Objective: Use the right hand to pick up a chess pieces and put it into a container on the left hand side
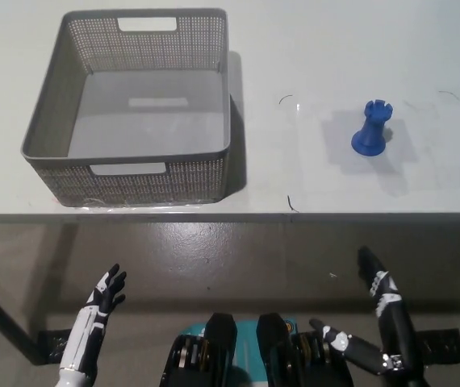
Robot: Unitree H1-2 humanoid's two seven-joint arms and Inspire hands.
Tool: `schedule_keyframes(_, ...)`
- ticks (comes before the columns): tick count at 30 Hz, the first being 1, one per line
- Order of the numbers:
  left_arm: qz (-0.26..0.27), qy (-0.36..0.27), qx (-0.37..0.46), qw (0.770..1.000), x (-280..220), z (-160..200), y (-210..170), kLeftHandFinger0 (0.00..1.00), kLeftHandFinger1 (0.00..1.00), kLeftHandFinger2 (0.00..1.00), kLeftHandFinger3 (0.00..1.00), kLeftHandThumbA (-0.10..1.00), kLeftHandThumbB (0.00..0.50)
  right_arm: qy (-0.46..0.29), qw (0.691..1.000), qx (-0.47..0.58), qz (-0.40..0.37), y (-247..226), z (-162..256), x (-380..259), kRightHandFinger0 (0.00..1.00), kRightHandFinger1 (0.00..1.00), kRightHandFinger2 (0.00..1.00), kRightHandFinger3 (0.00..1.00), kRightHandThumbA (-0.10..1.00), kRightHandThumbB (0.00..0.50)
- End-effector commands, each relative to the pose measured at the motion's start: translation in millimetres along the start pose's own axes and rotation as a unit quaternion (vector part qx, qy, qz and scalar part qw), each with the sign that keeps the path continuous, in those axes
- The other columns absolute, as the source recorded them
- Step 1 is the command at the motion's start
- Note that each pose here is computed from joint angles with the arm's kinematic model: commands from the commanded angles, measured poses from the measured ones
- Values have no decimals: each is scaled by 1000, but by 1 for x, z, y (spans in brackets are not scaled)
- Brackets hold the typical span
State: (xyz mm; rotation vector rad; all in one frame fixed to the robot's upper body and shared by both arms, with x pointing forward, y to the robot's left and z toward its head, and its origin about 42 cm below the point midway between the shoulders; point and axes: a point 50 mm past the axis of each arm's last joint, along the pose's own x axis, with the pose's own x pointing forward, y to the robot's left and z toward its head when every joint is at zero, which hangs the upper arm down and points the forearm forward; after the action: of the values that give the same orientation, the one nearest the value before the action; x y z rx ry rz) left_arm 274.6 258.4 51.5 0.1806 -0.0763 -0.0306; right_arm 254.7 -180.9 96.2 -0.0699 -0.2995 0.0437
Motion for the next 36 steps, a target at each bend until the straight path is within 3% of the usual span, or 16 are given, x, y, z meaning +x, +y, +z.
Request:
schedule_keyframes(1,-4,-43,8,999,11,12,6,1000,1000,1000,1000,1000,175,-115,992,-8,-42,0,51,10,1000,1000,1000,1000,1000,178)
schedule_keyframes(5,-6,-44,11,999,12,13,7,1000,1000,1000,1000,1000,173,-166,983,-21,-73,-5,79,21,1000,1000,1000,1000,981,177)
schedule_keyframes(9,-6,-44,10,999,11,13,8,1000,1000,1000,1000,1000,164,-191,976,-50,-88,-19,95,45,1000,1000,1000,1000,1000,227)
schedule_keyframes(12,-8,-42,11,999,10,12,8,1000,1000,1000,1000,1000,166,-198,974,-59,-94,-32,98,69,1000,1000,1000,1000,1000,233)
schedule_keyframes(15,-9,-41,12,999,13,12,8,1000,1000,1000,1000,1000,170,-184,974,-87,-97,-45,103,97,1000,1000,1000,1000,1000,232)
schedule_keyframes(17,-10,-41,16,999,13,12,8,1000,1000,1000,1000,1000,167,-140,980,-108,-93,-59,105,123,1000,1000,1000,1000,1000,294)
schedule_keyframes(21,-12,-40,15,999,12,12,8,1000,1000,1000,1000,1000,152,-101,982,-137,-85,-77,103,164,1000,1000,1000,1000,1000,328)
schedule_keyframes(26,-12,-39,21,999,11,9,6,1000,1000,1000,1000,1000,143,-52,985,-142,-80,-97,92,214,1000,1000,1000,1000,1000,419)
schedule_keyframes(31,-13,-37,21,999,11,9,6,1000,1000,1000,1000,1000,140,-13,985,-160,-67,-101,87,258,1000,1000,1000,1000,1000,463)
schedule_keyframes(33,-12,-38,19,999,11,9,6,1000,1000,1000,1000,1000,147,-4,984,-164,-65,-100,83,272,1000,1000,1000,1000,1000,455)
schedule_keyframes(36,-11,-37,20,999,11,9,6,1000,1000,1000,1000,1000,139,17,978,-195,-71,-100,75,296,1000,1000,1000,1000,1000,494)
